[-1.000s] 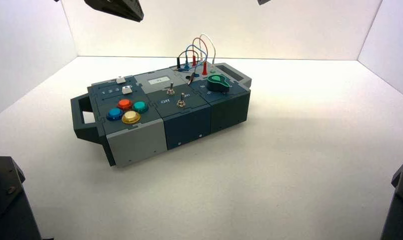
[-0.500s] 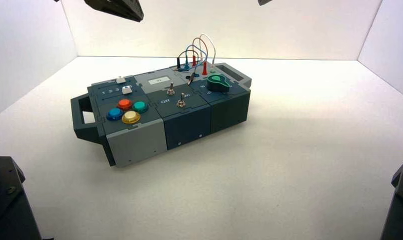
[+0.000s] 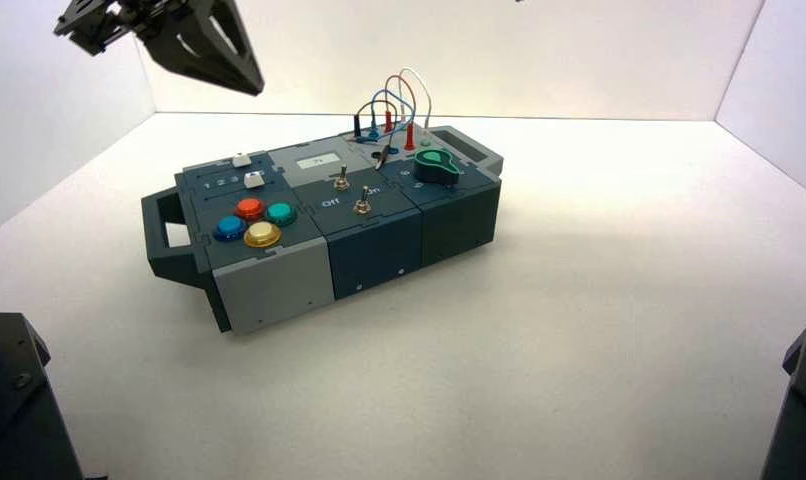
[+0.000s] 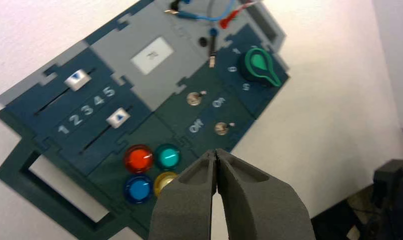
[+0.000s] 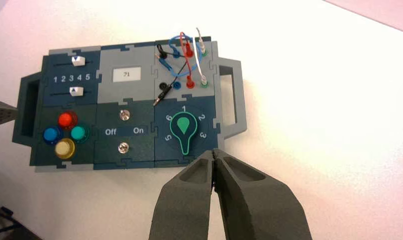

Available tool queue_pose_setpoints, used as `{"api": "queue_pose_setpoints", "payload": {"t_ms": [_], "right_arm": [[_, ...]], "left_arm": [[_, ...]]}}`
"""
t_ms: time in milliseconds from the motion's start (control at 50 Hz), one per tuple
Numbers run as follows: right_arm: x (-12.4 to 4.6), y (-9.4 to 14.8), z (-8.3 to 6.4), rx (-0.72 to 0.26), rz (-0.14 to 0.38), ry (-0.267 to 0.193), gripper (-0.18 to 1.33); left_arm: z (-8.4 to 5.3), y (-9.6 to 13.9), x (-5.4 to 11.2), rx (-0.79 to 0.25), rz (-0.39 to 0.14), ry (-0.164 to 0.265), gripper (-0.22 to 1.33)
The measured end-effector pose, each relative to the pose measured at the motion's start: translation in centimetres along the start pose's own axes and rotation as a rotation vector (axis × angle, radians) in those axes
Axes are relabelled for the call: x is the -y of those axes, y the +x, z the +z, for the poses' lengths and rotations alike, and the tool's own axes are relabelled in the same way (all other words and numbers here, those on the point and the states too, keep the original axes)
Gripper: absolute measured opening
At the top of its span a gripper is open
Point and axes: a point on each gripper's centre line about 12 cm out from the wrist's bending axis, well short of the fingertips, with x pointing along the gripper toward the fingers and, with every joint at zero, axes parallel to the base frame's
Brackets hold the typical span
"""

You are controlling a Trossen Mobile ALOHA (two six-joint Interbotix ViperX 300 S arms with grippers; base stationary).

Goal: Move the bottom slider to position 5.

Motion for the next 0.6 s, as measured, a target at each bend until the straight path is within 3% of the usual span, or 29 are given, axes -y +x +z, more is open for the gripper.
{"api": "queue_pose_setpoints", "payload": {"t_ms": [280,500,600], "right_arm": [[0.0,0.0,-0.1,-0.009,0.003,0.012,-0.14],[0.0,-0.2,-0.3,-0.027,0.001,0.017,-0.14],[0.0,-0.4,-0.3,-0.024,0.003,0.016,-0.14]], "left_arm": [[0.3,0.7,-1.4,-0.031,0.033,-0.036,-0.16],[0.2,2.0,-3.3,-0.085,0.074,-0.11,-0.16],[0.3,2.4,-3.7,-0.1,0.082,-0.123,-0.16]]}}
